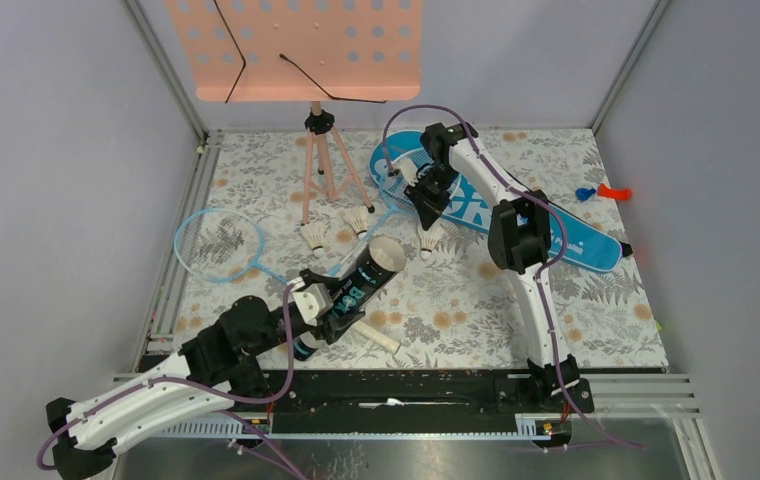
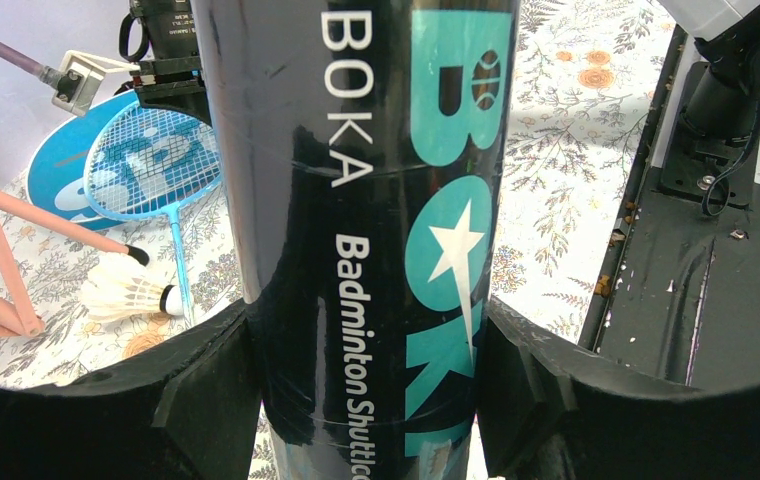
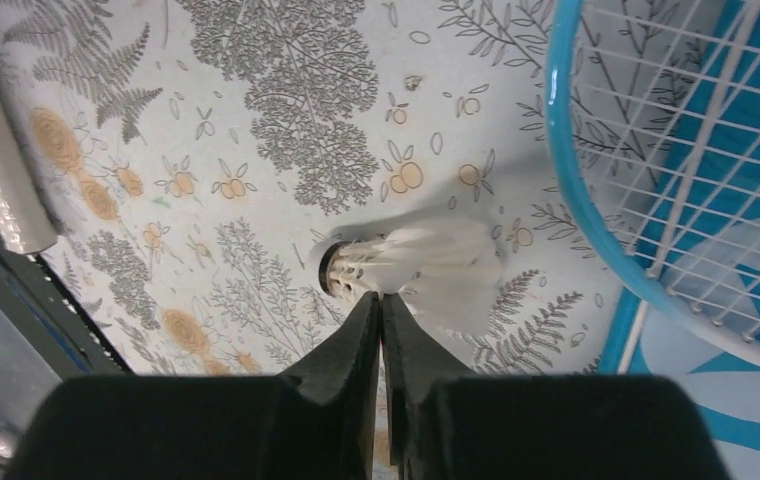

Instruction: Pack up the badminton gear

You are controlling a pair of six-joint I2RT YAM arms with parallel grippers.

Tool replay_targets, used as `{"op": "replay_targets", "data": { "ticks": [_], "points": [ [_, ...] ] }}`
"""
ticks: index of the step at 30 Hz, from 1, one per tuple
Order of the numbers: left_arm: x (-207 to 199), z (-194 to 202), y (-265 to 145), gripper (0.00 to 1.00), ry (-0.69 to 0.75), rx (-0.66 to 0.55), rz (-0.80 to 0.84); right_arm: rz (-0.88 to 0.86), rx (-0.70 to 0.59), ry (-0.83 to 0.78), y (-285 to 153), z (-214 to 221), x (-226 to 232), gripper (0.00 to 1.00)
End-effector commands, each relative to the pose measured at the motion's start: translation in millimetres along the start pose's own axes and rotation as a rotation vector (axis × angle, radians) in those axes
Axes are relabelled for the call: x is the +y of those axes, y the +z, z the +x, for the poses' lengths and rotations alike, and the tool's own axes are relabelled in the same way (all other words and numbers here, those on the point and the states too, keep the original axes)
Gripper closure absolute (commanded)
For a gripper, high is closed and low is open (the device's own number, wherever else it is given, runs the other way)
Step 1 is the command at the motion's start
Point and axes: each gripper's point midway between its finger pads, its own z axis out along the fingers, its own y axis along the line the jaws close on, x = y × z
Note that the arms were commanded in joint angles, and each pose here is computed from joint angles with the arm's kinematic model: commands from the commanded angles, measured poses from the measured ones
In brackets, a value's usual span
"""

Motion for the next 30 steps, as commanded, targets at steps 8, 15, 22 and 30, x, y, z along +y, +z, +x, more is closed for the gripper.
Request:
{"op": "replay_targets", "data": {
  "ticks": [8,15,22,30],
  "points": [
    [4.9,-27.9,-1.2,0.89,-0.044,-0.093,-0.028,0.057,-0.243,0.005,-89.1,-29.0,68.1,1.00],
    [11.9,-32.0,-3.5,0.89,-0.047,-0.118,-0.068,0.321,-0.774,-0.007,-178.9,-34.4,154.1,1.00],
    [-2.3,-32.4,4.8,0.88,-0.005,-0.094,0.025,0.178,-1.311,-0.187,-267.3,-5.1,273.3,1.00],
    [-14.5,-33.1,17.7,0.89,0.056,-0.093,0.108,-0.021,-1.357,-0.241,-287.9,21.6,336.5,1.00]
  ]
}}
